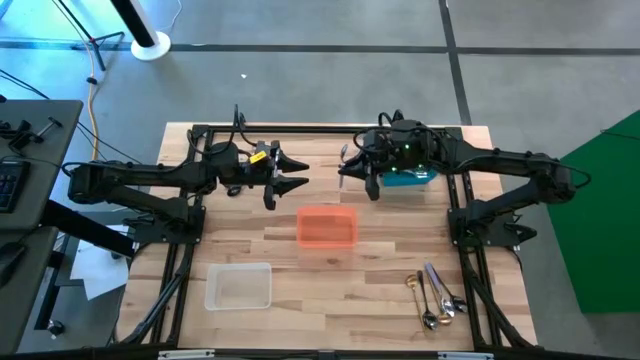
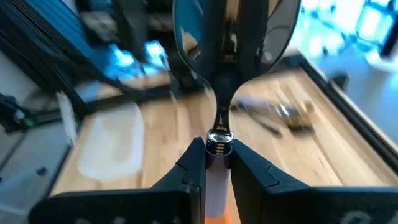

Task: Sort silverware by color (type)
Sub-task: Put the bottom left violet spoon into the blue bin

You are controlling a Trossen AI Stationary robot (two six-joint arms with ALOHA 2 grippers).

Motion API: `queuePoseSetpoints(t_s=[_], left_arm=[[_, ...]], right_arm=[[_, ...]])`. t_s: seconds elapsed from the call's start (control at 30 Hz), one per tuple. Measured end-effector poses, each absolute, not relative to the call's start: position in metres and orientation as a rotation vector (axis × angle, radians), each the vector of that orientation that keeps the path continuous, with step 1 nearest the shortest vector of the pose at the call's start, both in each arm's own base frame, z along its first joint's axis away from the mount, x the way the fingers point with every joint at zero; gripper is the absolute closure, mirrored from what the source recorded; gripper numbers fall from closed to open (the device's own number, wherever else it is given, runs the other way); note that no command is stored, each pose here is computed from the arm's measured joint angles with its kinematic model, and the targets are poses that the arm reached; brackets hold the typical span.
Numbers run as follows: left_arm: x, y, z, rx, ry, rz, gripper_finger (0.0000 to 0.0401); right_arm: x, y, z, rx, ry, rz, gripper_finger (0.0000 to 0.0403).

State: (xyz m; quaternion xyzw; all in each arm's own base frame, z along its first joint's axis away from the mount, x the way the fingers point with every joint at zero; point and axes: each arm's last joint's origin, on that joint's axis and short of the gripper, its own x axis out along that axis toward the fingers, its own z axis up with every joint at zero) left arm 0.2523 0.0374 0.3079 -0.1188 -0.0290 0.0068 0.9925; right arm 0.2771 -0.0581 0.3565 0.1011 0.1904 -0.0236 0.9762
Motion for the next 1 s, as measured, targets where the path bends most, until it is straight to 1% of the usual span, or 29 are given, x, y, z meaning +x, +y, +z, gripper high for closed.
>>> queuePoseSetpoints(t_s=[0.07,0.2,0.3,0.43,0.53,0.77,0.9,1.0], left_arm=[[0.252,0.037,0.308,-0.240,-0.056,0.014,0.0220],[0.252,0.038,0.308,-0.241,-0.061,0.030,0.0220],[0.252,0.039,0.308,-0.242,-0.066,0.058,0.0220],[0.252,0.040,0.308,-0.263,-0.069,0.081,0.0220],[0.252,0.040,0.308,-0.269,-0.069,0.081,0.0220],[0.252,0.040,0.308,-0.270,-0.069,0.081,0.0220],[0.252,0.040,0.308,-0.270,-0.069,0.081,0.0220],[0.252,0.040,0.308,-0.270,-0.068,0.081,0.0220]], right_arm=[[0.268,-0.065,0.355,0.211,0.431,-0.081,0.0367],[0.242,-0.084,0.349,0.207,0.576,-0.258,0.0367],[0.222,-0.098,0.340,0.209,0.723,-0.373,0.0367],[0.201,-0.113,0.327,0.208,0.922,-0.477,0.0367],[0.193,-0.122,0.323,0.205,0.989,-0.517,0.0367],[0.186,-0.137,0.322,0.214,0.992,-0.572,0.0367],[0.189,-0.149,0.308,0.239,1.074,-0.564,0.0367],[0.195,-0.160,0.290,0.255,1.187,-0.532,0.0367]])
